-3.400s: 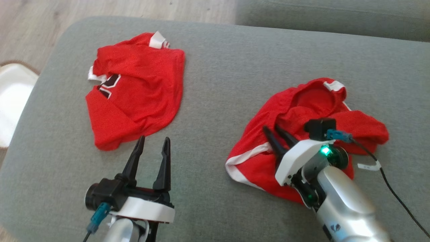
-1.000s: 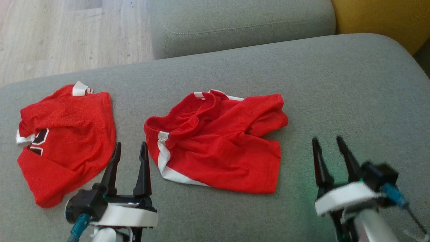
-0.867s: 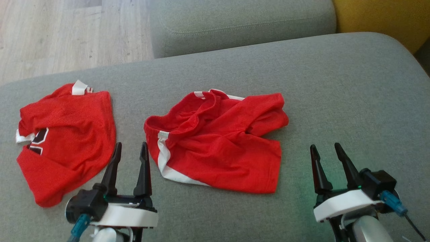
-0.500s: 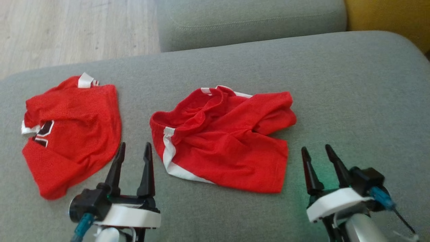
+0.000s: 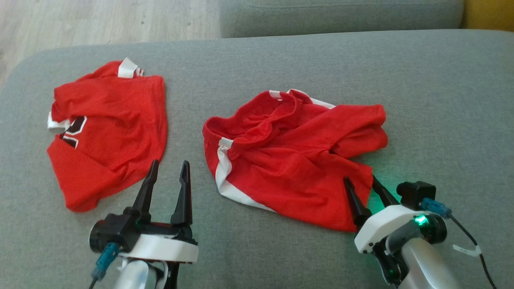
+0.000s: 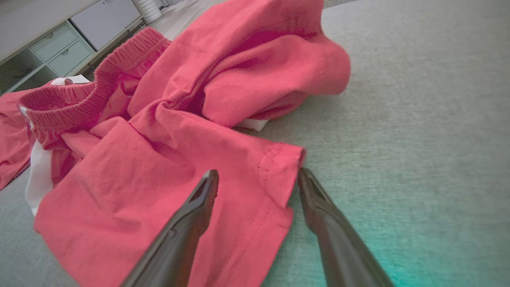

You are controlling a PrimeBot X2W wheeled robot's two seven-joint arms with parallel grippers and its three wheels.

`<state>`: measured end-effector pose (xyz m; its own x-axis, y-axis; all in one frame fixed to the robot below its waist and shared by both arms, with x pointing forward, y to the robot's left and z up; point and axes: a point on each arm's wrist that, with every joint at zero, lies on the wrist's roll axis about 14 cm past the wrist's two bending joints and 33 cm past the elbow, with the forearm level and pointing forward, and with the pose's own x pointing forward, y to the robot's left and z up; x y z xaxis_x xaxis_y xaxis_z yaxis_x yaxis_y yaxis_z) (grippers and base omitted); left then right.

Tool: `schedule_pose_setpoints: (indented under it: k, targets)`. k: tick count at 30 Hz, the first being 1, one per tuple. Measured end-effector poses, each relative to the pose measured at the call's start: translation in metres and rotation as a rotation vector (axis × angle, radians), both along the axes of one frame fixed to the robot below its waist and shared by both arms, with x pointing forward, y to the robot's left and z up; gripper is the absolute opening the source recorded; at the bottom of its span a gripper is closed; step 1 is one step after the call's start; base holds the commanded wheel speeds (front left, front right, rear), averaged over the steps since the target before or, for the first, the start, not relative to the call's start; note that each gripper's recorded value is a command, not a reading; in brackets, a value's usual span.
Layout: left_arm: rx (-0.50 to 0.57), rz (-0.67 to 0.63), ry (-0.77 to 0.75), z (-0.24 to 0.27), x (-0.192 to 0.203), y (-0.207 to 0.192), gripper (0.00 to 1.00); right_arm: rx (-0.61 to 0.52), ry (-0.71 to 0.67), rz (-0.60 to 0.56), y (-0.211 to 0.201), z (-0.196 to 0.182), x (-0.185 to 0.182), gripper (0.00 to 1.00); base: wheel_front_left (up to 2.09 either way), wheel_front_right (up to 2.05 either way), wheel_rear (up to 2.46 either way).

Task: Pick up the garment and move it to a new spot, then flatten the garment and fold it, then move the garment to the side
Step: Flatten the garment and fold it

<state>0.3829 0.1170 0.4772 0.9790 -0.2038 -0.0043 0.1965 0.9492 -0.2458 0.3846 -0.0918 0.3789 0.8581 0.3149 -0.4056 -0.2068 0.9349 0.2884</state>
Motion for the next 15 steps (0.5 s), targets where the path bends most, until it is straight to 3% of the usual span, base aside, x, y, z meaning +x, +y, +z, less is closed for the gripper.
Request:
schedule_pose_setpoints:
  k: [1,2,3,15]
  targets:
    - [0.001,0.004,0.002,-0.001,0.0,0.001,1.0,0.008,0.005,0.004,0.003,-0.001,0.0,0.74,0.0,0.0,0.0]
    - [0.002,0.007,0.003,-0.001,0.0,0.002,1.0,0.015,0.006,0.007,0.005,-0.001,0.001,0.18,0.0,0.0,0.0]
    - [0.002,0.009,0.004,-0.001,0.0,0.003,1.0,0.018,-0.003,0.011,0.006,0.0,0.002,0.0,0.0,0.0,0.0]
    - [0.002,0.017,0.0,0.001,-0.003,0.006,1.0,0.028,-0.116,-0.007,-0.001,0.027,0.028,0.0,0.0,0.0,0.0]
